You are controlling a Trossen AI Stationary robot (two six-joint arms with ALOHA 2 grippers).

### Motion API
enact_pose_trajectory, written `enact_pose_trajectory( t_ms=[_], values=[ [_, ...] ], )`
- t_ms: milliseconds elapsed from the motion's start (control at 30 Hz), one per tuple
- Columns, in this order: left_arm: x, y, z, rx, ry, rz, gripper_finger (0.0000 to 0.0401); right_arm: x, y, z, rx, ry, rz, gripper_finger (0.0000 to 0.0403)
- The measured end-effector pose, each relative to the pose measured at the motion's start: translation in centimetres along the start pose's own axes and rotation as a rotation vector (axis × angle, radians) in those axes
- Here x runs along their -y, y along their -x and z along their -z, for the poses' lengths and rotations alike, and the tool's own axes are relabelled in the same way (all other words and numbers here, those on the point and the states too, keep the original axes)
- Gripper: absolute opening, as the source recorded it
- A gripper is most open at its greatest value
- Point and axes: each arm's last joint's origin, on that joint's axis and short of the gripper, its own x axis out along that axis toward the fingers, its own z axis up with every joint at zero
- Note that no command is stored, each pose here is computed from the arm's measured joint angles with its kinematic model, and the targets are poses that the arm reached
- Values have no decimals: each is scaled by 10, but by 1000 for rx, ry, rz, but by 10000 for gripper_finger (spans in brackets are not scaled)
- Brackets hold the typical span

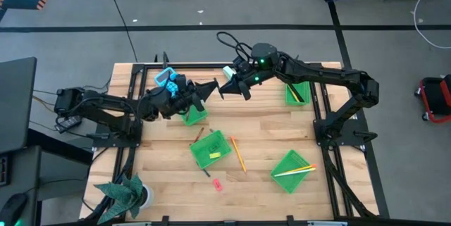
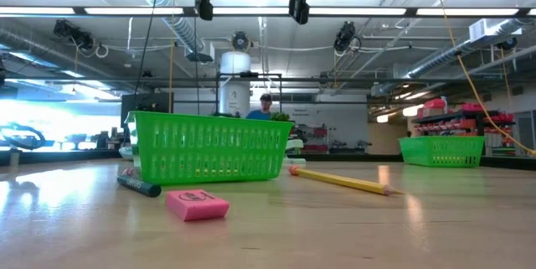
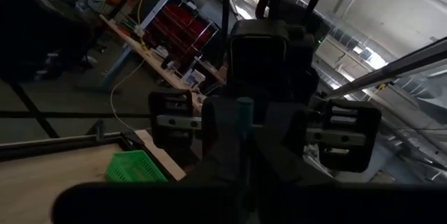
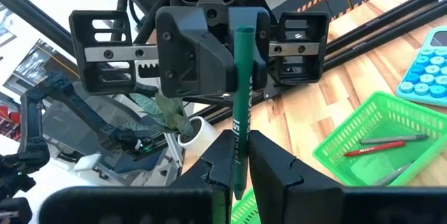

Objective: Sort crayons/erasers/pens/pencils in bins
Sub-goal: Put the top green crayon into the top left green bin

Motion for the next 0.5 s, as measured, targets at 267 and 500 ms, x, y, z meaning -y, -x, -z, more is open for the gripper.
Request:
enact_pose_trajectory(
  t_ms=[267,500],
  values=[
    [0,0,0,-3,15,3,62,0,0,0,1,0,2,44],
    [0,0,0,-6,15,1,60,0,0,0,-4,1,5,44]
  ],
)
